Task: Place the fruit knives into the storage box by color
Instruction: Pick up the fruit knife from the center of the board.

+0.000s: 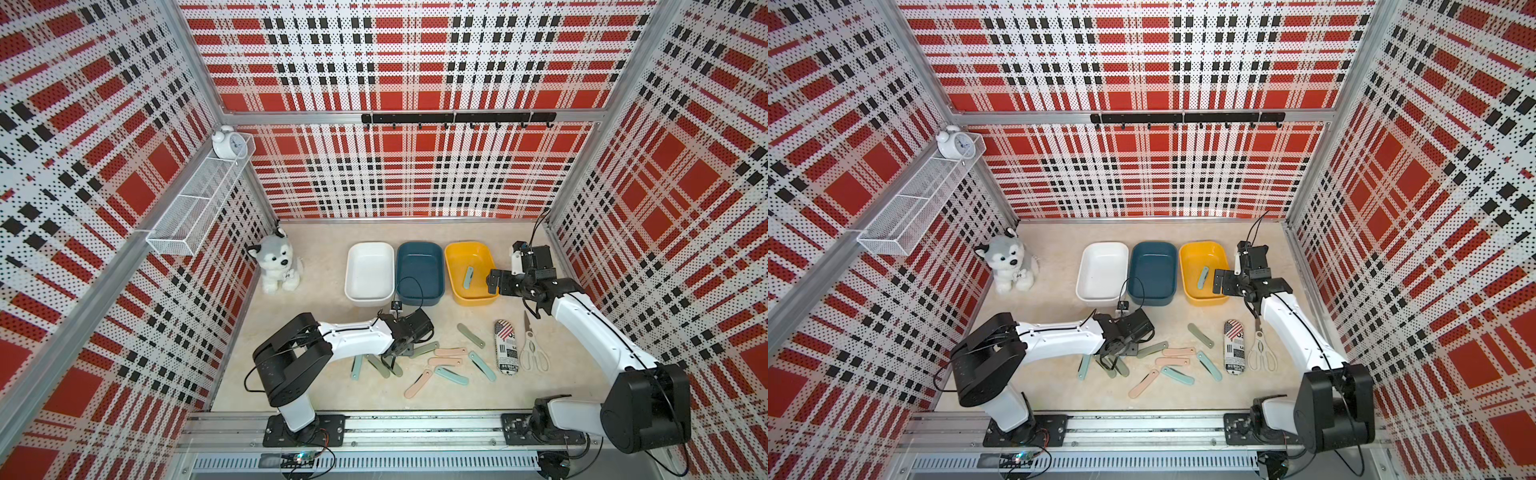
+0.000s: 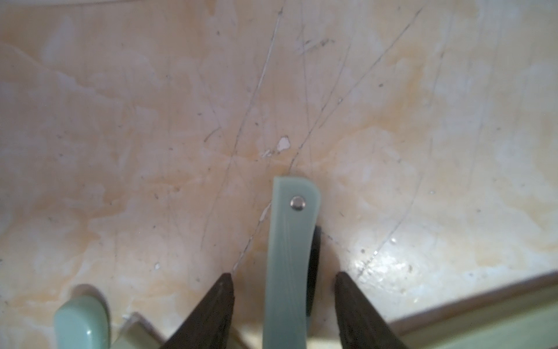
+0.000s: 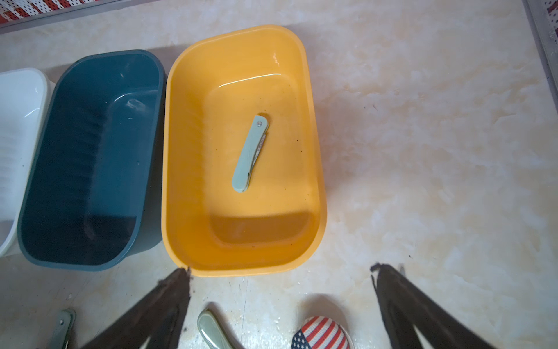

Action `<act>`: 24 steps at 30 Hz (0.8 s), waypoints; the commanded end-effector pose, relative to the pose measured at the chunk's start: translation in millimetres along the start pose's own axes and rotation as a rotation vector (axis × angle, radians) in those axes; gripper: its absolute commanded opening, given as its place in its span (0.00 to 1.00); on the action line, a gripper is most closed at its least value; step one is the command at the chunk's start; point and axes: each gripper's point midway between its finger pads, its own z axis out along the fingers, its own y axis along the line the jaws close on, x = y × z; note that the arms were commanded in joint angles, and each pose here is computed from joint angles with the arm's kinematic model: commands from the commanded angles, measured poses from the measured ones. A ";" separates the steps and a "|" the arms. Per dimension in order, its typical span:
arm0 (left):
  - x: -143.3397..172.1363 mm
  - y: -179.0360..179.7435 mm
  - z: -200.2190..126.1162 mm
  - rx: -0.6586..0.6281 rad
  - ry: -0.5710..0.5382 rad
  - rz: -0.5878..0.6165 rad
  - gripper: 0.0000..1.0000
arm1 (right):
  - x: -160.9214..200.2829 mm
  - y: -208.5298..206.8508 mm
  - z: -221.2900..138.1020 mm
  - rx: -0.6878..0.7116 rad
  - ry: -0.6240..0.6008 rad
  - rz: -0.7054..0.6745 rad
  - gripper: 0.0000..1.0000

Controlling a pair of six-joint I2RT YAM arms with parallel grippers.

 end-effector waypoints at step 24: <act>-12.5 0.2 1.9 -0.035 -0.010 0.076 0.20 | -22.2 5.9 -7.8 0.010 -0.041 -0.009 1.00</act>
